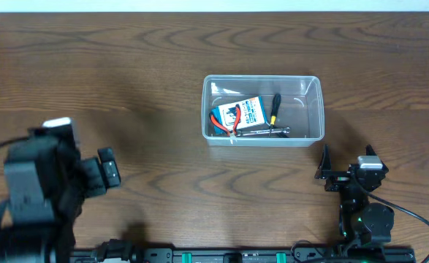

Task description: Pack container

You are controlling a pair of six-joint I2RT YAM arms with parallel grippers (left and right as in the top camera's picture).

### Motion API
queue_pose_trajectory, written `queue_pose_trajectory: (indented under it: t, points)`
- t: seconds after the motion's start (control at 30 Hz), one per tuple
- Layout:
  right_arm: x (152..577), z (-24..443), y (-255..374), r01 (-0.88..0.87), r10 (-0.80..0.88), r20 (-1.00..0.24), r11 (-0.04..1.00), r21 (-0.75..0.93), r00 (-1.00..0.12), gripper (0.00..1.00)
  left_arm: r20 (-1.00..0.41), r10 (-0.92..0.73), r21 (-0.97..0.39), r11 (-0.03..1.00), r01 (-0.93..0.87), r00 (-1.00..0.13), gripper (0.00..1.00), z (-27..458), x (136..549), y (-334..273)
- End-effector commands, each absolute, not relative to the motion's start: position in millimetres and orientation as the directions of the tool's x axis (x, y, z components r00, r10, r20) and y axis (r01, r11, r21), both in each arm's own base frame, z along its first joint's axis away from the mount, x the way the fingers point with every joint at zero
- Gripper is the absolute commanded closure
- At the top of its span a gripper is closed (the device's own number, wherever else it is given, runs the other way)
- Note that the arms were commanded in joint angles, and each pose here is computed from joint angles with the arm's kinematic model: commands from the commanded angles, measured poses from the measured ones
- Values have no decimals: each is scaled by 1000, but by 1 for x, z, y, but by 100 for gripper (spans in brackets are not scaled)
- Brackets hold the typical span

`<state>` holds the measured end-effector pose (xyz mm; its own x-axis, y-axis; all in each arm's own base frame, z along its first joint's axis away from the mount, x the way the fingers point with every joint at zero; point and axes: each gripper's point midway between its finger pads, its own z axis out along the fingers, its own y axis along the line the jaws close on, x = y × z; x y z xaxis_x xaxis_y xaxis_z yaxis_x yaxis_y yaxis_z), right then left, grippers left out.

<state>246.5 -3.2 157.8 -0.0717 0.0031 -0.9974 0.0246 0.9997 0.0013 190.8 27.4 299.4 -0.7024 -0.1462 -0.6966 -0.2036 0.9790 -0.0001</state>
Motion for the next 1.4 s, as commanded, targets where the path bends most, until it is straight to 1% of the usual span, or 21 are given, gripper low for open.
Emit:
queue_pose_trajectory:
  t: [0.0, 0.1, 0.23, 0.3, 0.37, 0.47, 0.53, 0.8, 1.0, 1.13, 1.3, 1.37]
  points:
    - [246, 157, -3, 26, 5, -997, 1000, 4, -71, 1, -759, -140, -20, 981, -193, -636, 2, 296, 190, 25]
    - [246, 157, -3, 26, 5, -997, 1000, 4, -71, 1, -863, -186, -95, 973, -211, -470, 2, 307, 197, 25]
    - [246, 157, -3, 26, 5, -997, 1000, 4, -71, 1, -923, -289, -240, 948, -209, -255, 2, 314, 204, 24]
    - [246, 157, -3, 26, 5, -997, 1000, 4, -71, 1, -924, -337, -303, 934, -189, -182, 2, 310, 207, 21]
    - [246, 157, -3, 26, 5, -997, 1000, 4, -71, 1, -916, -376, -352, 921, -169, -143, 2, 300, 211, 18]
    - [246, 157, -3, 26, 5, -997, 1000, 4, -71, 1, -892, -437, -418, 895, -158, -117, 2, 281, 216, 15]
    - [246, 157, -3, 26, 5, -997, 1000, 4, -71, 1, -879, -462, -441, 882, -166, -121, 2, 266, 219, 15]
    - [246, 157, -3, 26, 5, -997, 1000, 4, -71, 1, -873, -460, -431, 883, -187, -163, 2, 217, 225, 15]
    - [246, 157, -3, 26, 5, -997, 1000, 4, -71, 1, -889, -439, -416, 894, -167, -132, 2, 204, 232, 15]
    - [246, 157, -3, 26, 5, -997, 1000, 4, -71, 1, -932, -341, -323, 935, -144, -125, 2, 198, 232, 15]
    - [246, 157, -3, 26, 5, -997, 1000, 4, -71, 1, -977, -160, -144, 983, -117, -139, 2, 187, 231, 15]
    - [246, 157, -3, 26, 5, -997, 1000, 4, -71, 1, -983, -114, -98, 989, -110, -146, 2, 180, 231, 15]
